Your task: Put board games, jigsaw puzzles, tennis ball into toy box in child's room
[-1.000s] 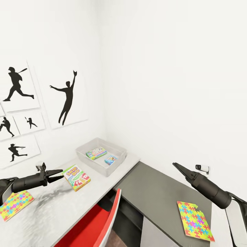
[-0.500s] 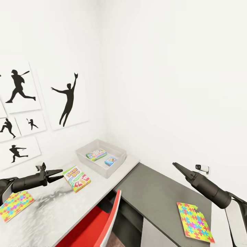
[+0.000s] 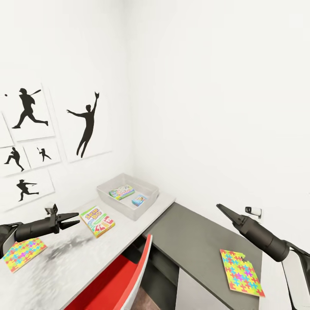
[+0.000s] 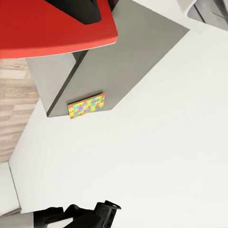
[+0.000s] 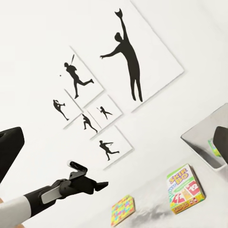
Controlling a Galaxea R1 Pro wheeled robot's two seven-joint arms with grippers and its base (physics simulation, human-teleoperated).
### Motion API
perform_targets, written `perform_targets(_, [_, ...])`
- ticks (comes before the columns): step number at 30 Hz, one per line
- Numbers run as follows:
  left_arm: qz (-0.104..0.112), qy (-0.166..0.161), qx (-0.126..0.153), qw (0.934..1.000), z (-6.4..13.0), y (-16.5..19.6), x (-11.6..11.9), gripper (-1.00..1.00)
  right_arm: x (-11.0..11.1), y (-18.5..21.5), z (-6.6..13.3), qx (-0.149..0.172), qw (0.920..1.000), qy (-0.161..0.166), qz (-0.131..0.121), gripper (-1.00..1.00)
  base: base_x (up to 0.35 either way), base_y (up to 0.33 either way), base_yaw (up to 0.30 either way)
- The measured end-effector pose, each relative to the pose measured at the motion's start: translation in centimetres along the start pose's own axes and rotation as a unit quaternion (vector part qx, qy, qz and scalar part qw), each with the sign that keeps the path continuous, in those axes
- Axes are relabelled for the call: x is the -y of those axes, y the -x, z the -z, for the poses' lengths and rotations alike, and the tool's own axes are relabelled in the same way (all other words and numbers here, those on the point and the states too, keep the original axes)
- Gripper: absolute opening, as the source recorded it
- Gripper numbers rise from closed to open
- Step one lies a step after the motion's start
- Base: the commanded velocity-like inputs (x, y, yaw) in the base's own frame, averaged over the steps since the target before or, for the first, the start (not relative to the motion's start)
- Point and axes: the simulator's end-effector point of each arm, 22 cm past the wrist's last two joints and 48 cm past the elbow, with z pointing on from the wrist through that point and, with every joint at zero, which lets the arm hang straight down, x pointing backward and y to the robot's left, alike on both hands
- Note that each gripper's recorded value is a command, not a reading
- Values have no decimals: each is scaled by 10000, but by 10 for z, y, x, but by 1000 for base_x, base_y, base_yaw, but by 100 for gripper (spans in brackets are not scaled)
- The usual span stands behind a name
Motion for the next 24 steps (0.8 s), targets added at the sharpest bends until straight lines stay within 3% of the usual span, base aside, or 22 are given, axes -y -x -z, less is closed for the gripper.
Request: perform_targets(24, [-2,11,-2,10000,1,0,0,100,7,0,0,0,9999,-166,2,100,-1,0,8])
